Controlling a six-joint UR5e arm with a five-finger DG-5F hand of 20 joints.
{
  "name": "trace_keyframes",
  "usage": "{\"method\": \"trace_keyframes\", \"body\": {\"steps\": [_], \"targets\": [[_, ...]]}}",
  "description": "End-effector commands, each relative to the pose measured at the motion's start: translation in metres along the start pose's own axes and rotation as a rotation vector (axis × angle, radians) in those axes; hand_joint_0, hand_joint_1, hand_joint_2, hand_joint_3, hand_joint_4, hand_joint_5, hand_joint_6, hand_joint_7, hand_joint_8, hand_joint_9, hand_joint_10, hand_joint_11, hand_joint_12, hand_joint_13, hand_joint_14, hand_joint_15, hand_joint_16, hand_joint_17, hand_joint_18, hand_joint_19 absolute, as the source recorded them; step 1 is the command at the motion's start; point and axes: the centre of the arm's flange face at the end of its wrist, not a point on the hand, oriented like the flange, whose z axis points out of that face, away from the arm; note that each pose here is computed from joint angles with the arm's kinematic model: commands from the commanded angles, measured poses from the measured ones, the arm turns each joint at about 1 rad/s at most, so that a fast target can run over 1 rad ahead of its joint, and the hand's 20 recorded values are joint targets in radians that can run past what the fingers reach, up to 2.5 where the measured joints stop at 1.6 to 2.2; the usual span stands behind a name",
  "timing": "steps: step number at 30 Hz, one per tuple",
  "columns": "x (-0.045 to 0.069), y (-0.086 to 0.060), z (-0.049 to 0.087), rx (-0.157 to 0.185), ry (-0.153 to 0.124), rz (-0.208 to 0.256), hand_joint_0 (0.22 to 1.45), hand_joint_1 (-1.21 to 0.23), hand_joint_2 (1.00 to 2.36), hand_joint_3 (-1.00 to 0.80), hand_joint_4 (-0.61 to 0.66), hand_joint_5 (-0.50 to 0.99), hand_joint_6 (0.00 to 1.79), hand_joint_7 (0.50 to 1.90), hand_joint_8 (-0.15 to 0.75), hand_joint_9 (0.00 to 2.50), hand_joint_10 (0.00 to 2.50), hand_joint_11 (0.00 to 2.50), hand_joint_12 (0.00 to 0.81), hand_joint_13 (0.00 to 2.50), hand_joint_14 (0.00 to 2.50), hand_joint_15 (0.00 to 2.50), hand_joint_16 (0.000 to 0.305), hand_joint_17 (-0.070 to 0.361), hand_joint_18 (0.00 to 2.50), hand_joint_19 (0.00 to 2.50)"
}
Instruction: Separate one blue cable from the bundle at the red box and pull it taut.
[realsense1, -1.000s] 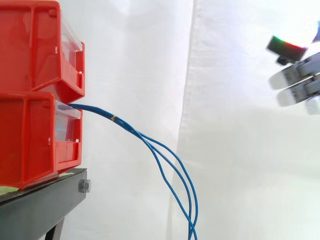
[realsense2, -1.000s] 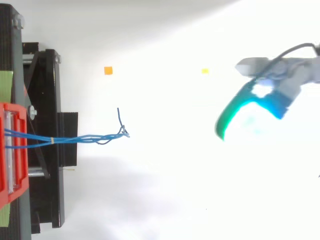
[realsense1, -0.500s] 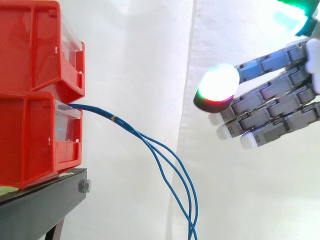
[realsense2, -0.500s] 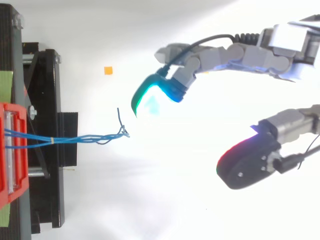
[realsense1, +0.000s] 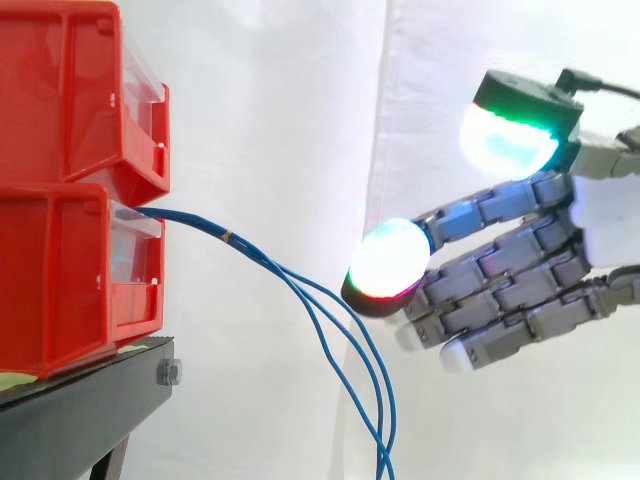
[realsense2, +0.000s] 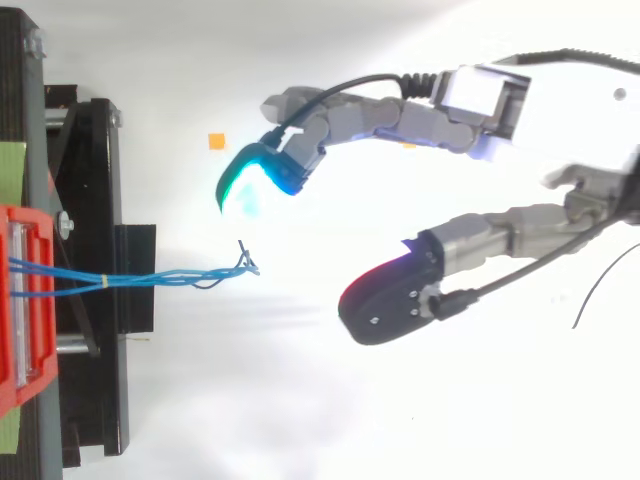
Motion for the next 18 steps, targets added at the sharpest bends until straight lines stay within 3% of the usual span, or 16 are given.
{"method": "trace_keyframes", "body": {"steps": [1,2,8,9,14,16,18], "targets": [[0.006,-0.01,0.007,-0.007,-0.004,0.0,0.57,-0.6,1.0,-0.5,0.19,-0.27,0.5,0.7,0.271,0.12,0.0,0.01,0.344,0.0,0.0,0.04,0.048,0.107,0.07,0.22],[0.012,-0.022,0.013,0.001,-0.005,0.0,0.57,-0.6,1.0,-0.5,0.19,-0.27,0.5,0.7,0.272,0.12,0.0,0.01,0.343,0.0,0.0,0.05,0.048,0.107,0.08,0.22],[0.017,-0.032,0.021,-0.014,-0.01,0.002,0.57,-0.6,1.0,-0.5,0.2,-0.26,0.5,0.71,0.272,0.11,0.0,0.01,0.343,0.0,0.0,0.05,0.048,0.107,0.07,0.21],[0.02,-0.041,0.027,-0.002,-0.009,-0.004,0.57,-0.61,1.0,-0.5,0.2,-0.26,0.5,0.71,0.272,0.11,0.0,0.01,0.343,0.0,0.0,0.05,0.048,0.107,0.07,0.21],[0.021,-0.046,0.042,0.001,-0.008,-0.003,0.57,-0.61,1.0,-0.5,0.2,-0.26,0.5,0.71,0.271,0.11,0.0,0.0,0.343,0.0,0.0,0.05,0.048,0.107,0.07,0.21],[0.02,-0.041,0.047,-0.009,-0.003,-0.002,0.57,-0.61,1.0,-0.5,0.2,-0.26,0.5,0.71,0.272,0.11,0.0,0.0,0.344,0.0,0.0,0.05,0.048,0.107,0.07,0.22],[0.022,-0.047,0.05,-0.009,0.007,-0.009,0.57,-0.61,1.0,-0.5,0.2,-0.26,0.5,0.71,0.272,0.11,0.0,0.0,0.344,0.0,0.0,0.05,0.048,0.108,0.07,0.22]]}}
